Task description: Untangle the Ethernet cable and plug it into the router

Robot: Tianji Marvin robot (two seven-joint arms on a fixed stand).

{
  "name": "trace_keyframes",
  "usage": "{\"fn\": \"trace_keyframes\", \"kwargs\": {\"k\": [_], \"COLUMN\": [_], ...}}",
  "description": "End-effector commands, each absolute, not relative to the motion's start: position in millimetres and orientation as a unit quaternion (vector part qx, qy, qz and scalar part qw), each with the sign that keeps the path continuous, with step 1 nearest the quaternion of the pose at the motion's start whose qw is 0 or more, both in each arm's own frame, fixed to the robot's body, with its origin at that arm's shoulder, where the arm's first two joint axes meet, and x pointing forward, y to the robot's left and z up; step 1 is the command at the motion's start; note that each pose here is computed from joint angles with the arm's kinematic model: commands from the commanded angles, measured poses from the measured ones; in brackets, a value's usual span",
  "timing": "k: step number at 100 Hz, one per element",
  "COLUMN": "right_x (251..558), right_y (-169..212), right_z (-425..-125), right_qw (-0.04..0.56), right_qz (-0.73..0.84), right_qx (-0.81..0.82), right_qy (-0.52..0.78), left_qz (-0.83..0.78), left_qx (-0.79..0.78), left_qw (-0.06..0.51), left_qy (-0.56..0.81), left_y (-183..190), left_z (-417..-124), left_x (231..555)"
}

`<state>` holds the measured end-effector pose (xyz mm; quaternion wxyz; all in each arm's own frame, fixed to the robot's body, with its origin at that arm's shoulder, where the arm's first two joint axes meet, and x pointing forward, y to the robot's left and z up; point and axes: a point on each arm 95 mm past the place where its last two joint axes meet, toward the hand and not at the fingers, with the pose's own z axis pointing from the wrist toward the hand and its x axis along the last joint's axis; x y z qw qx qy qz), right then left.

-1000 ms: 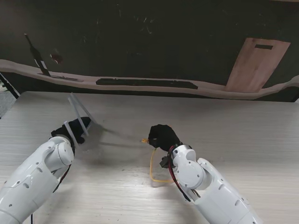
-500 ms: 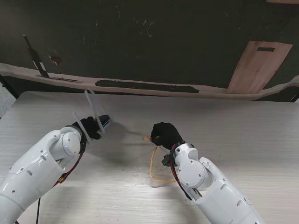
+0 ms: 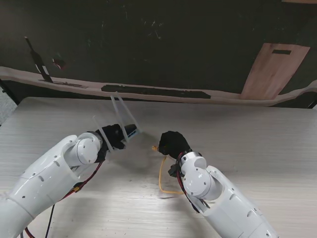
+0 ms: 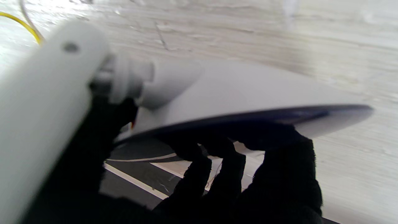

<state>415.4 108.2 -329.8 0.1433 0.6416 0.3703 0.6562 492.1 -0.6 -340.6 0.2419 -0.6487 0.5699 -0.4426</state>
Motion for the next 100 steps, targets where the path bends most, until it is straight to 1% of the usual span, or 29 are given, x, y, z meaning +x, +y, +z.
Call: {"fn": "trace_keyframes", "kwargs": {"k": [1,23,35,67,100], "right_x": [414.2,419.0,422.4,429.4,429.4], "right_y": [117.6,127.7,133.9,151.5,154.3], "right_z": [-333.0,-337.1,-341.0,-345.3,-344.3], "right_qw": [0.135,0.151,0.171,0.197,0.211], "right_qz": [0.653,0.647,0.644,0.651,0.647], "right_qx": [0.648,0.66,0.658,0.655,0.664], "right_qy": [0.368,0.351,0.351,0.33,0.309], "left_qz": [-0.425,-0.424,-0.428,-0.433,-0.434], "left_qx": [-0.657,-0.653,-0.654,-0.655,-0.645], "left_qw": [0.208,0.203,0.203,0.191,0.18], "left_qy": [0.587,0.594,0.59,0.589,0.603], "left_y": [-17.6,-31.8,-35.6,-34.5,-39.0], "left_z": [-361.0,-365.1,-366.7,-369.9,-370.5], "left_x": [479.3,475.0,469.1,461.1,460.1]}}
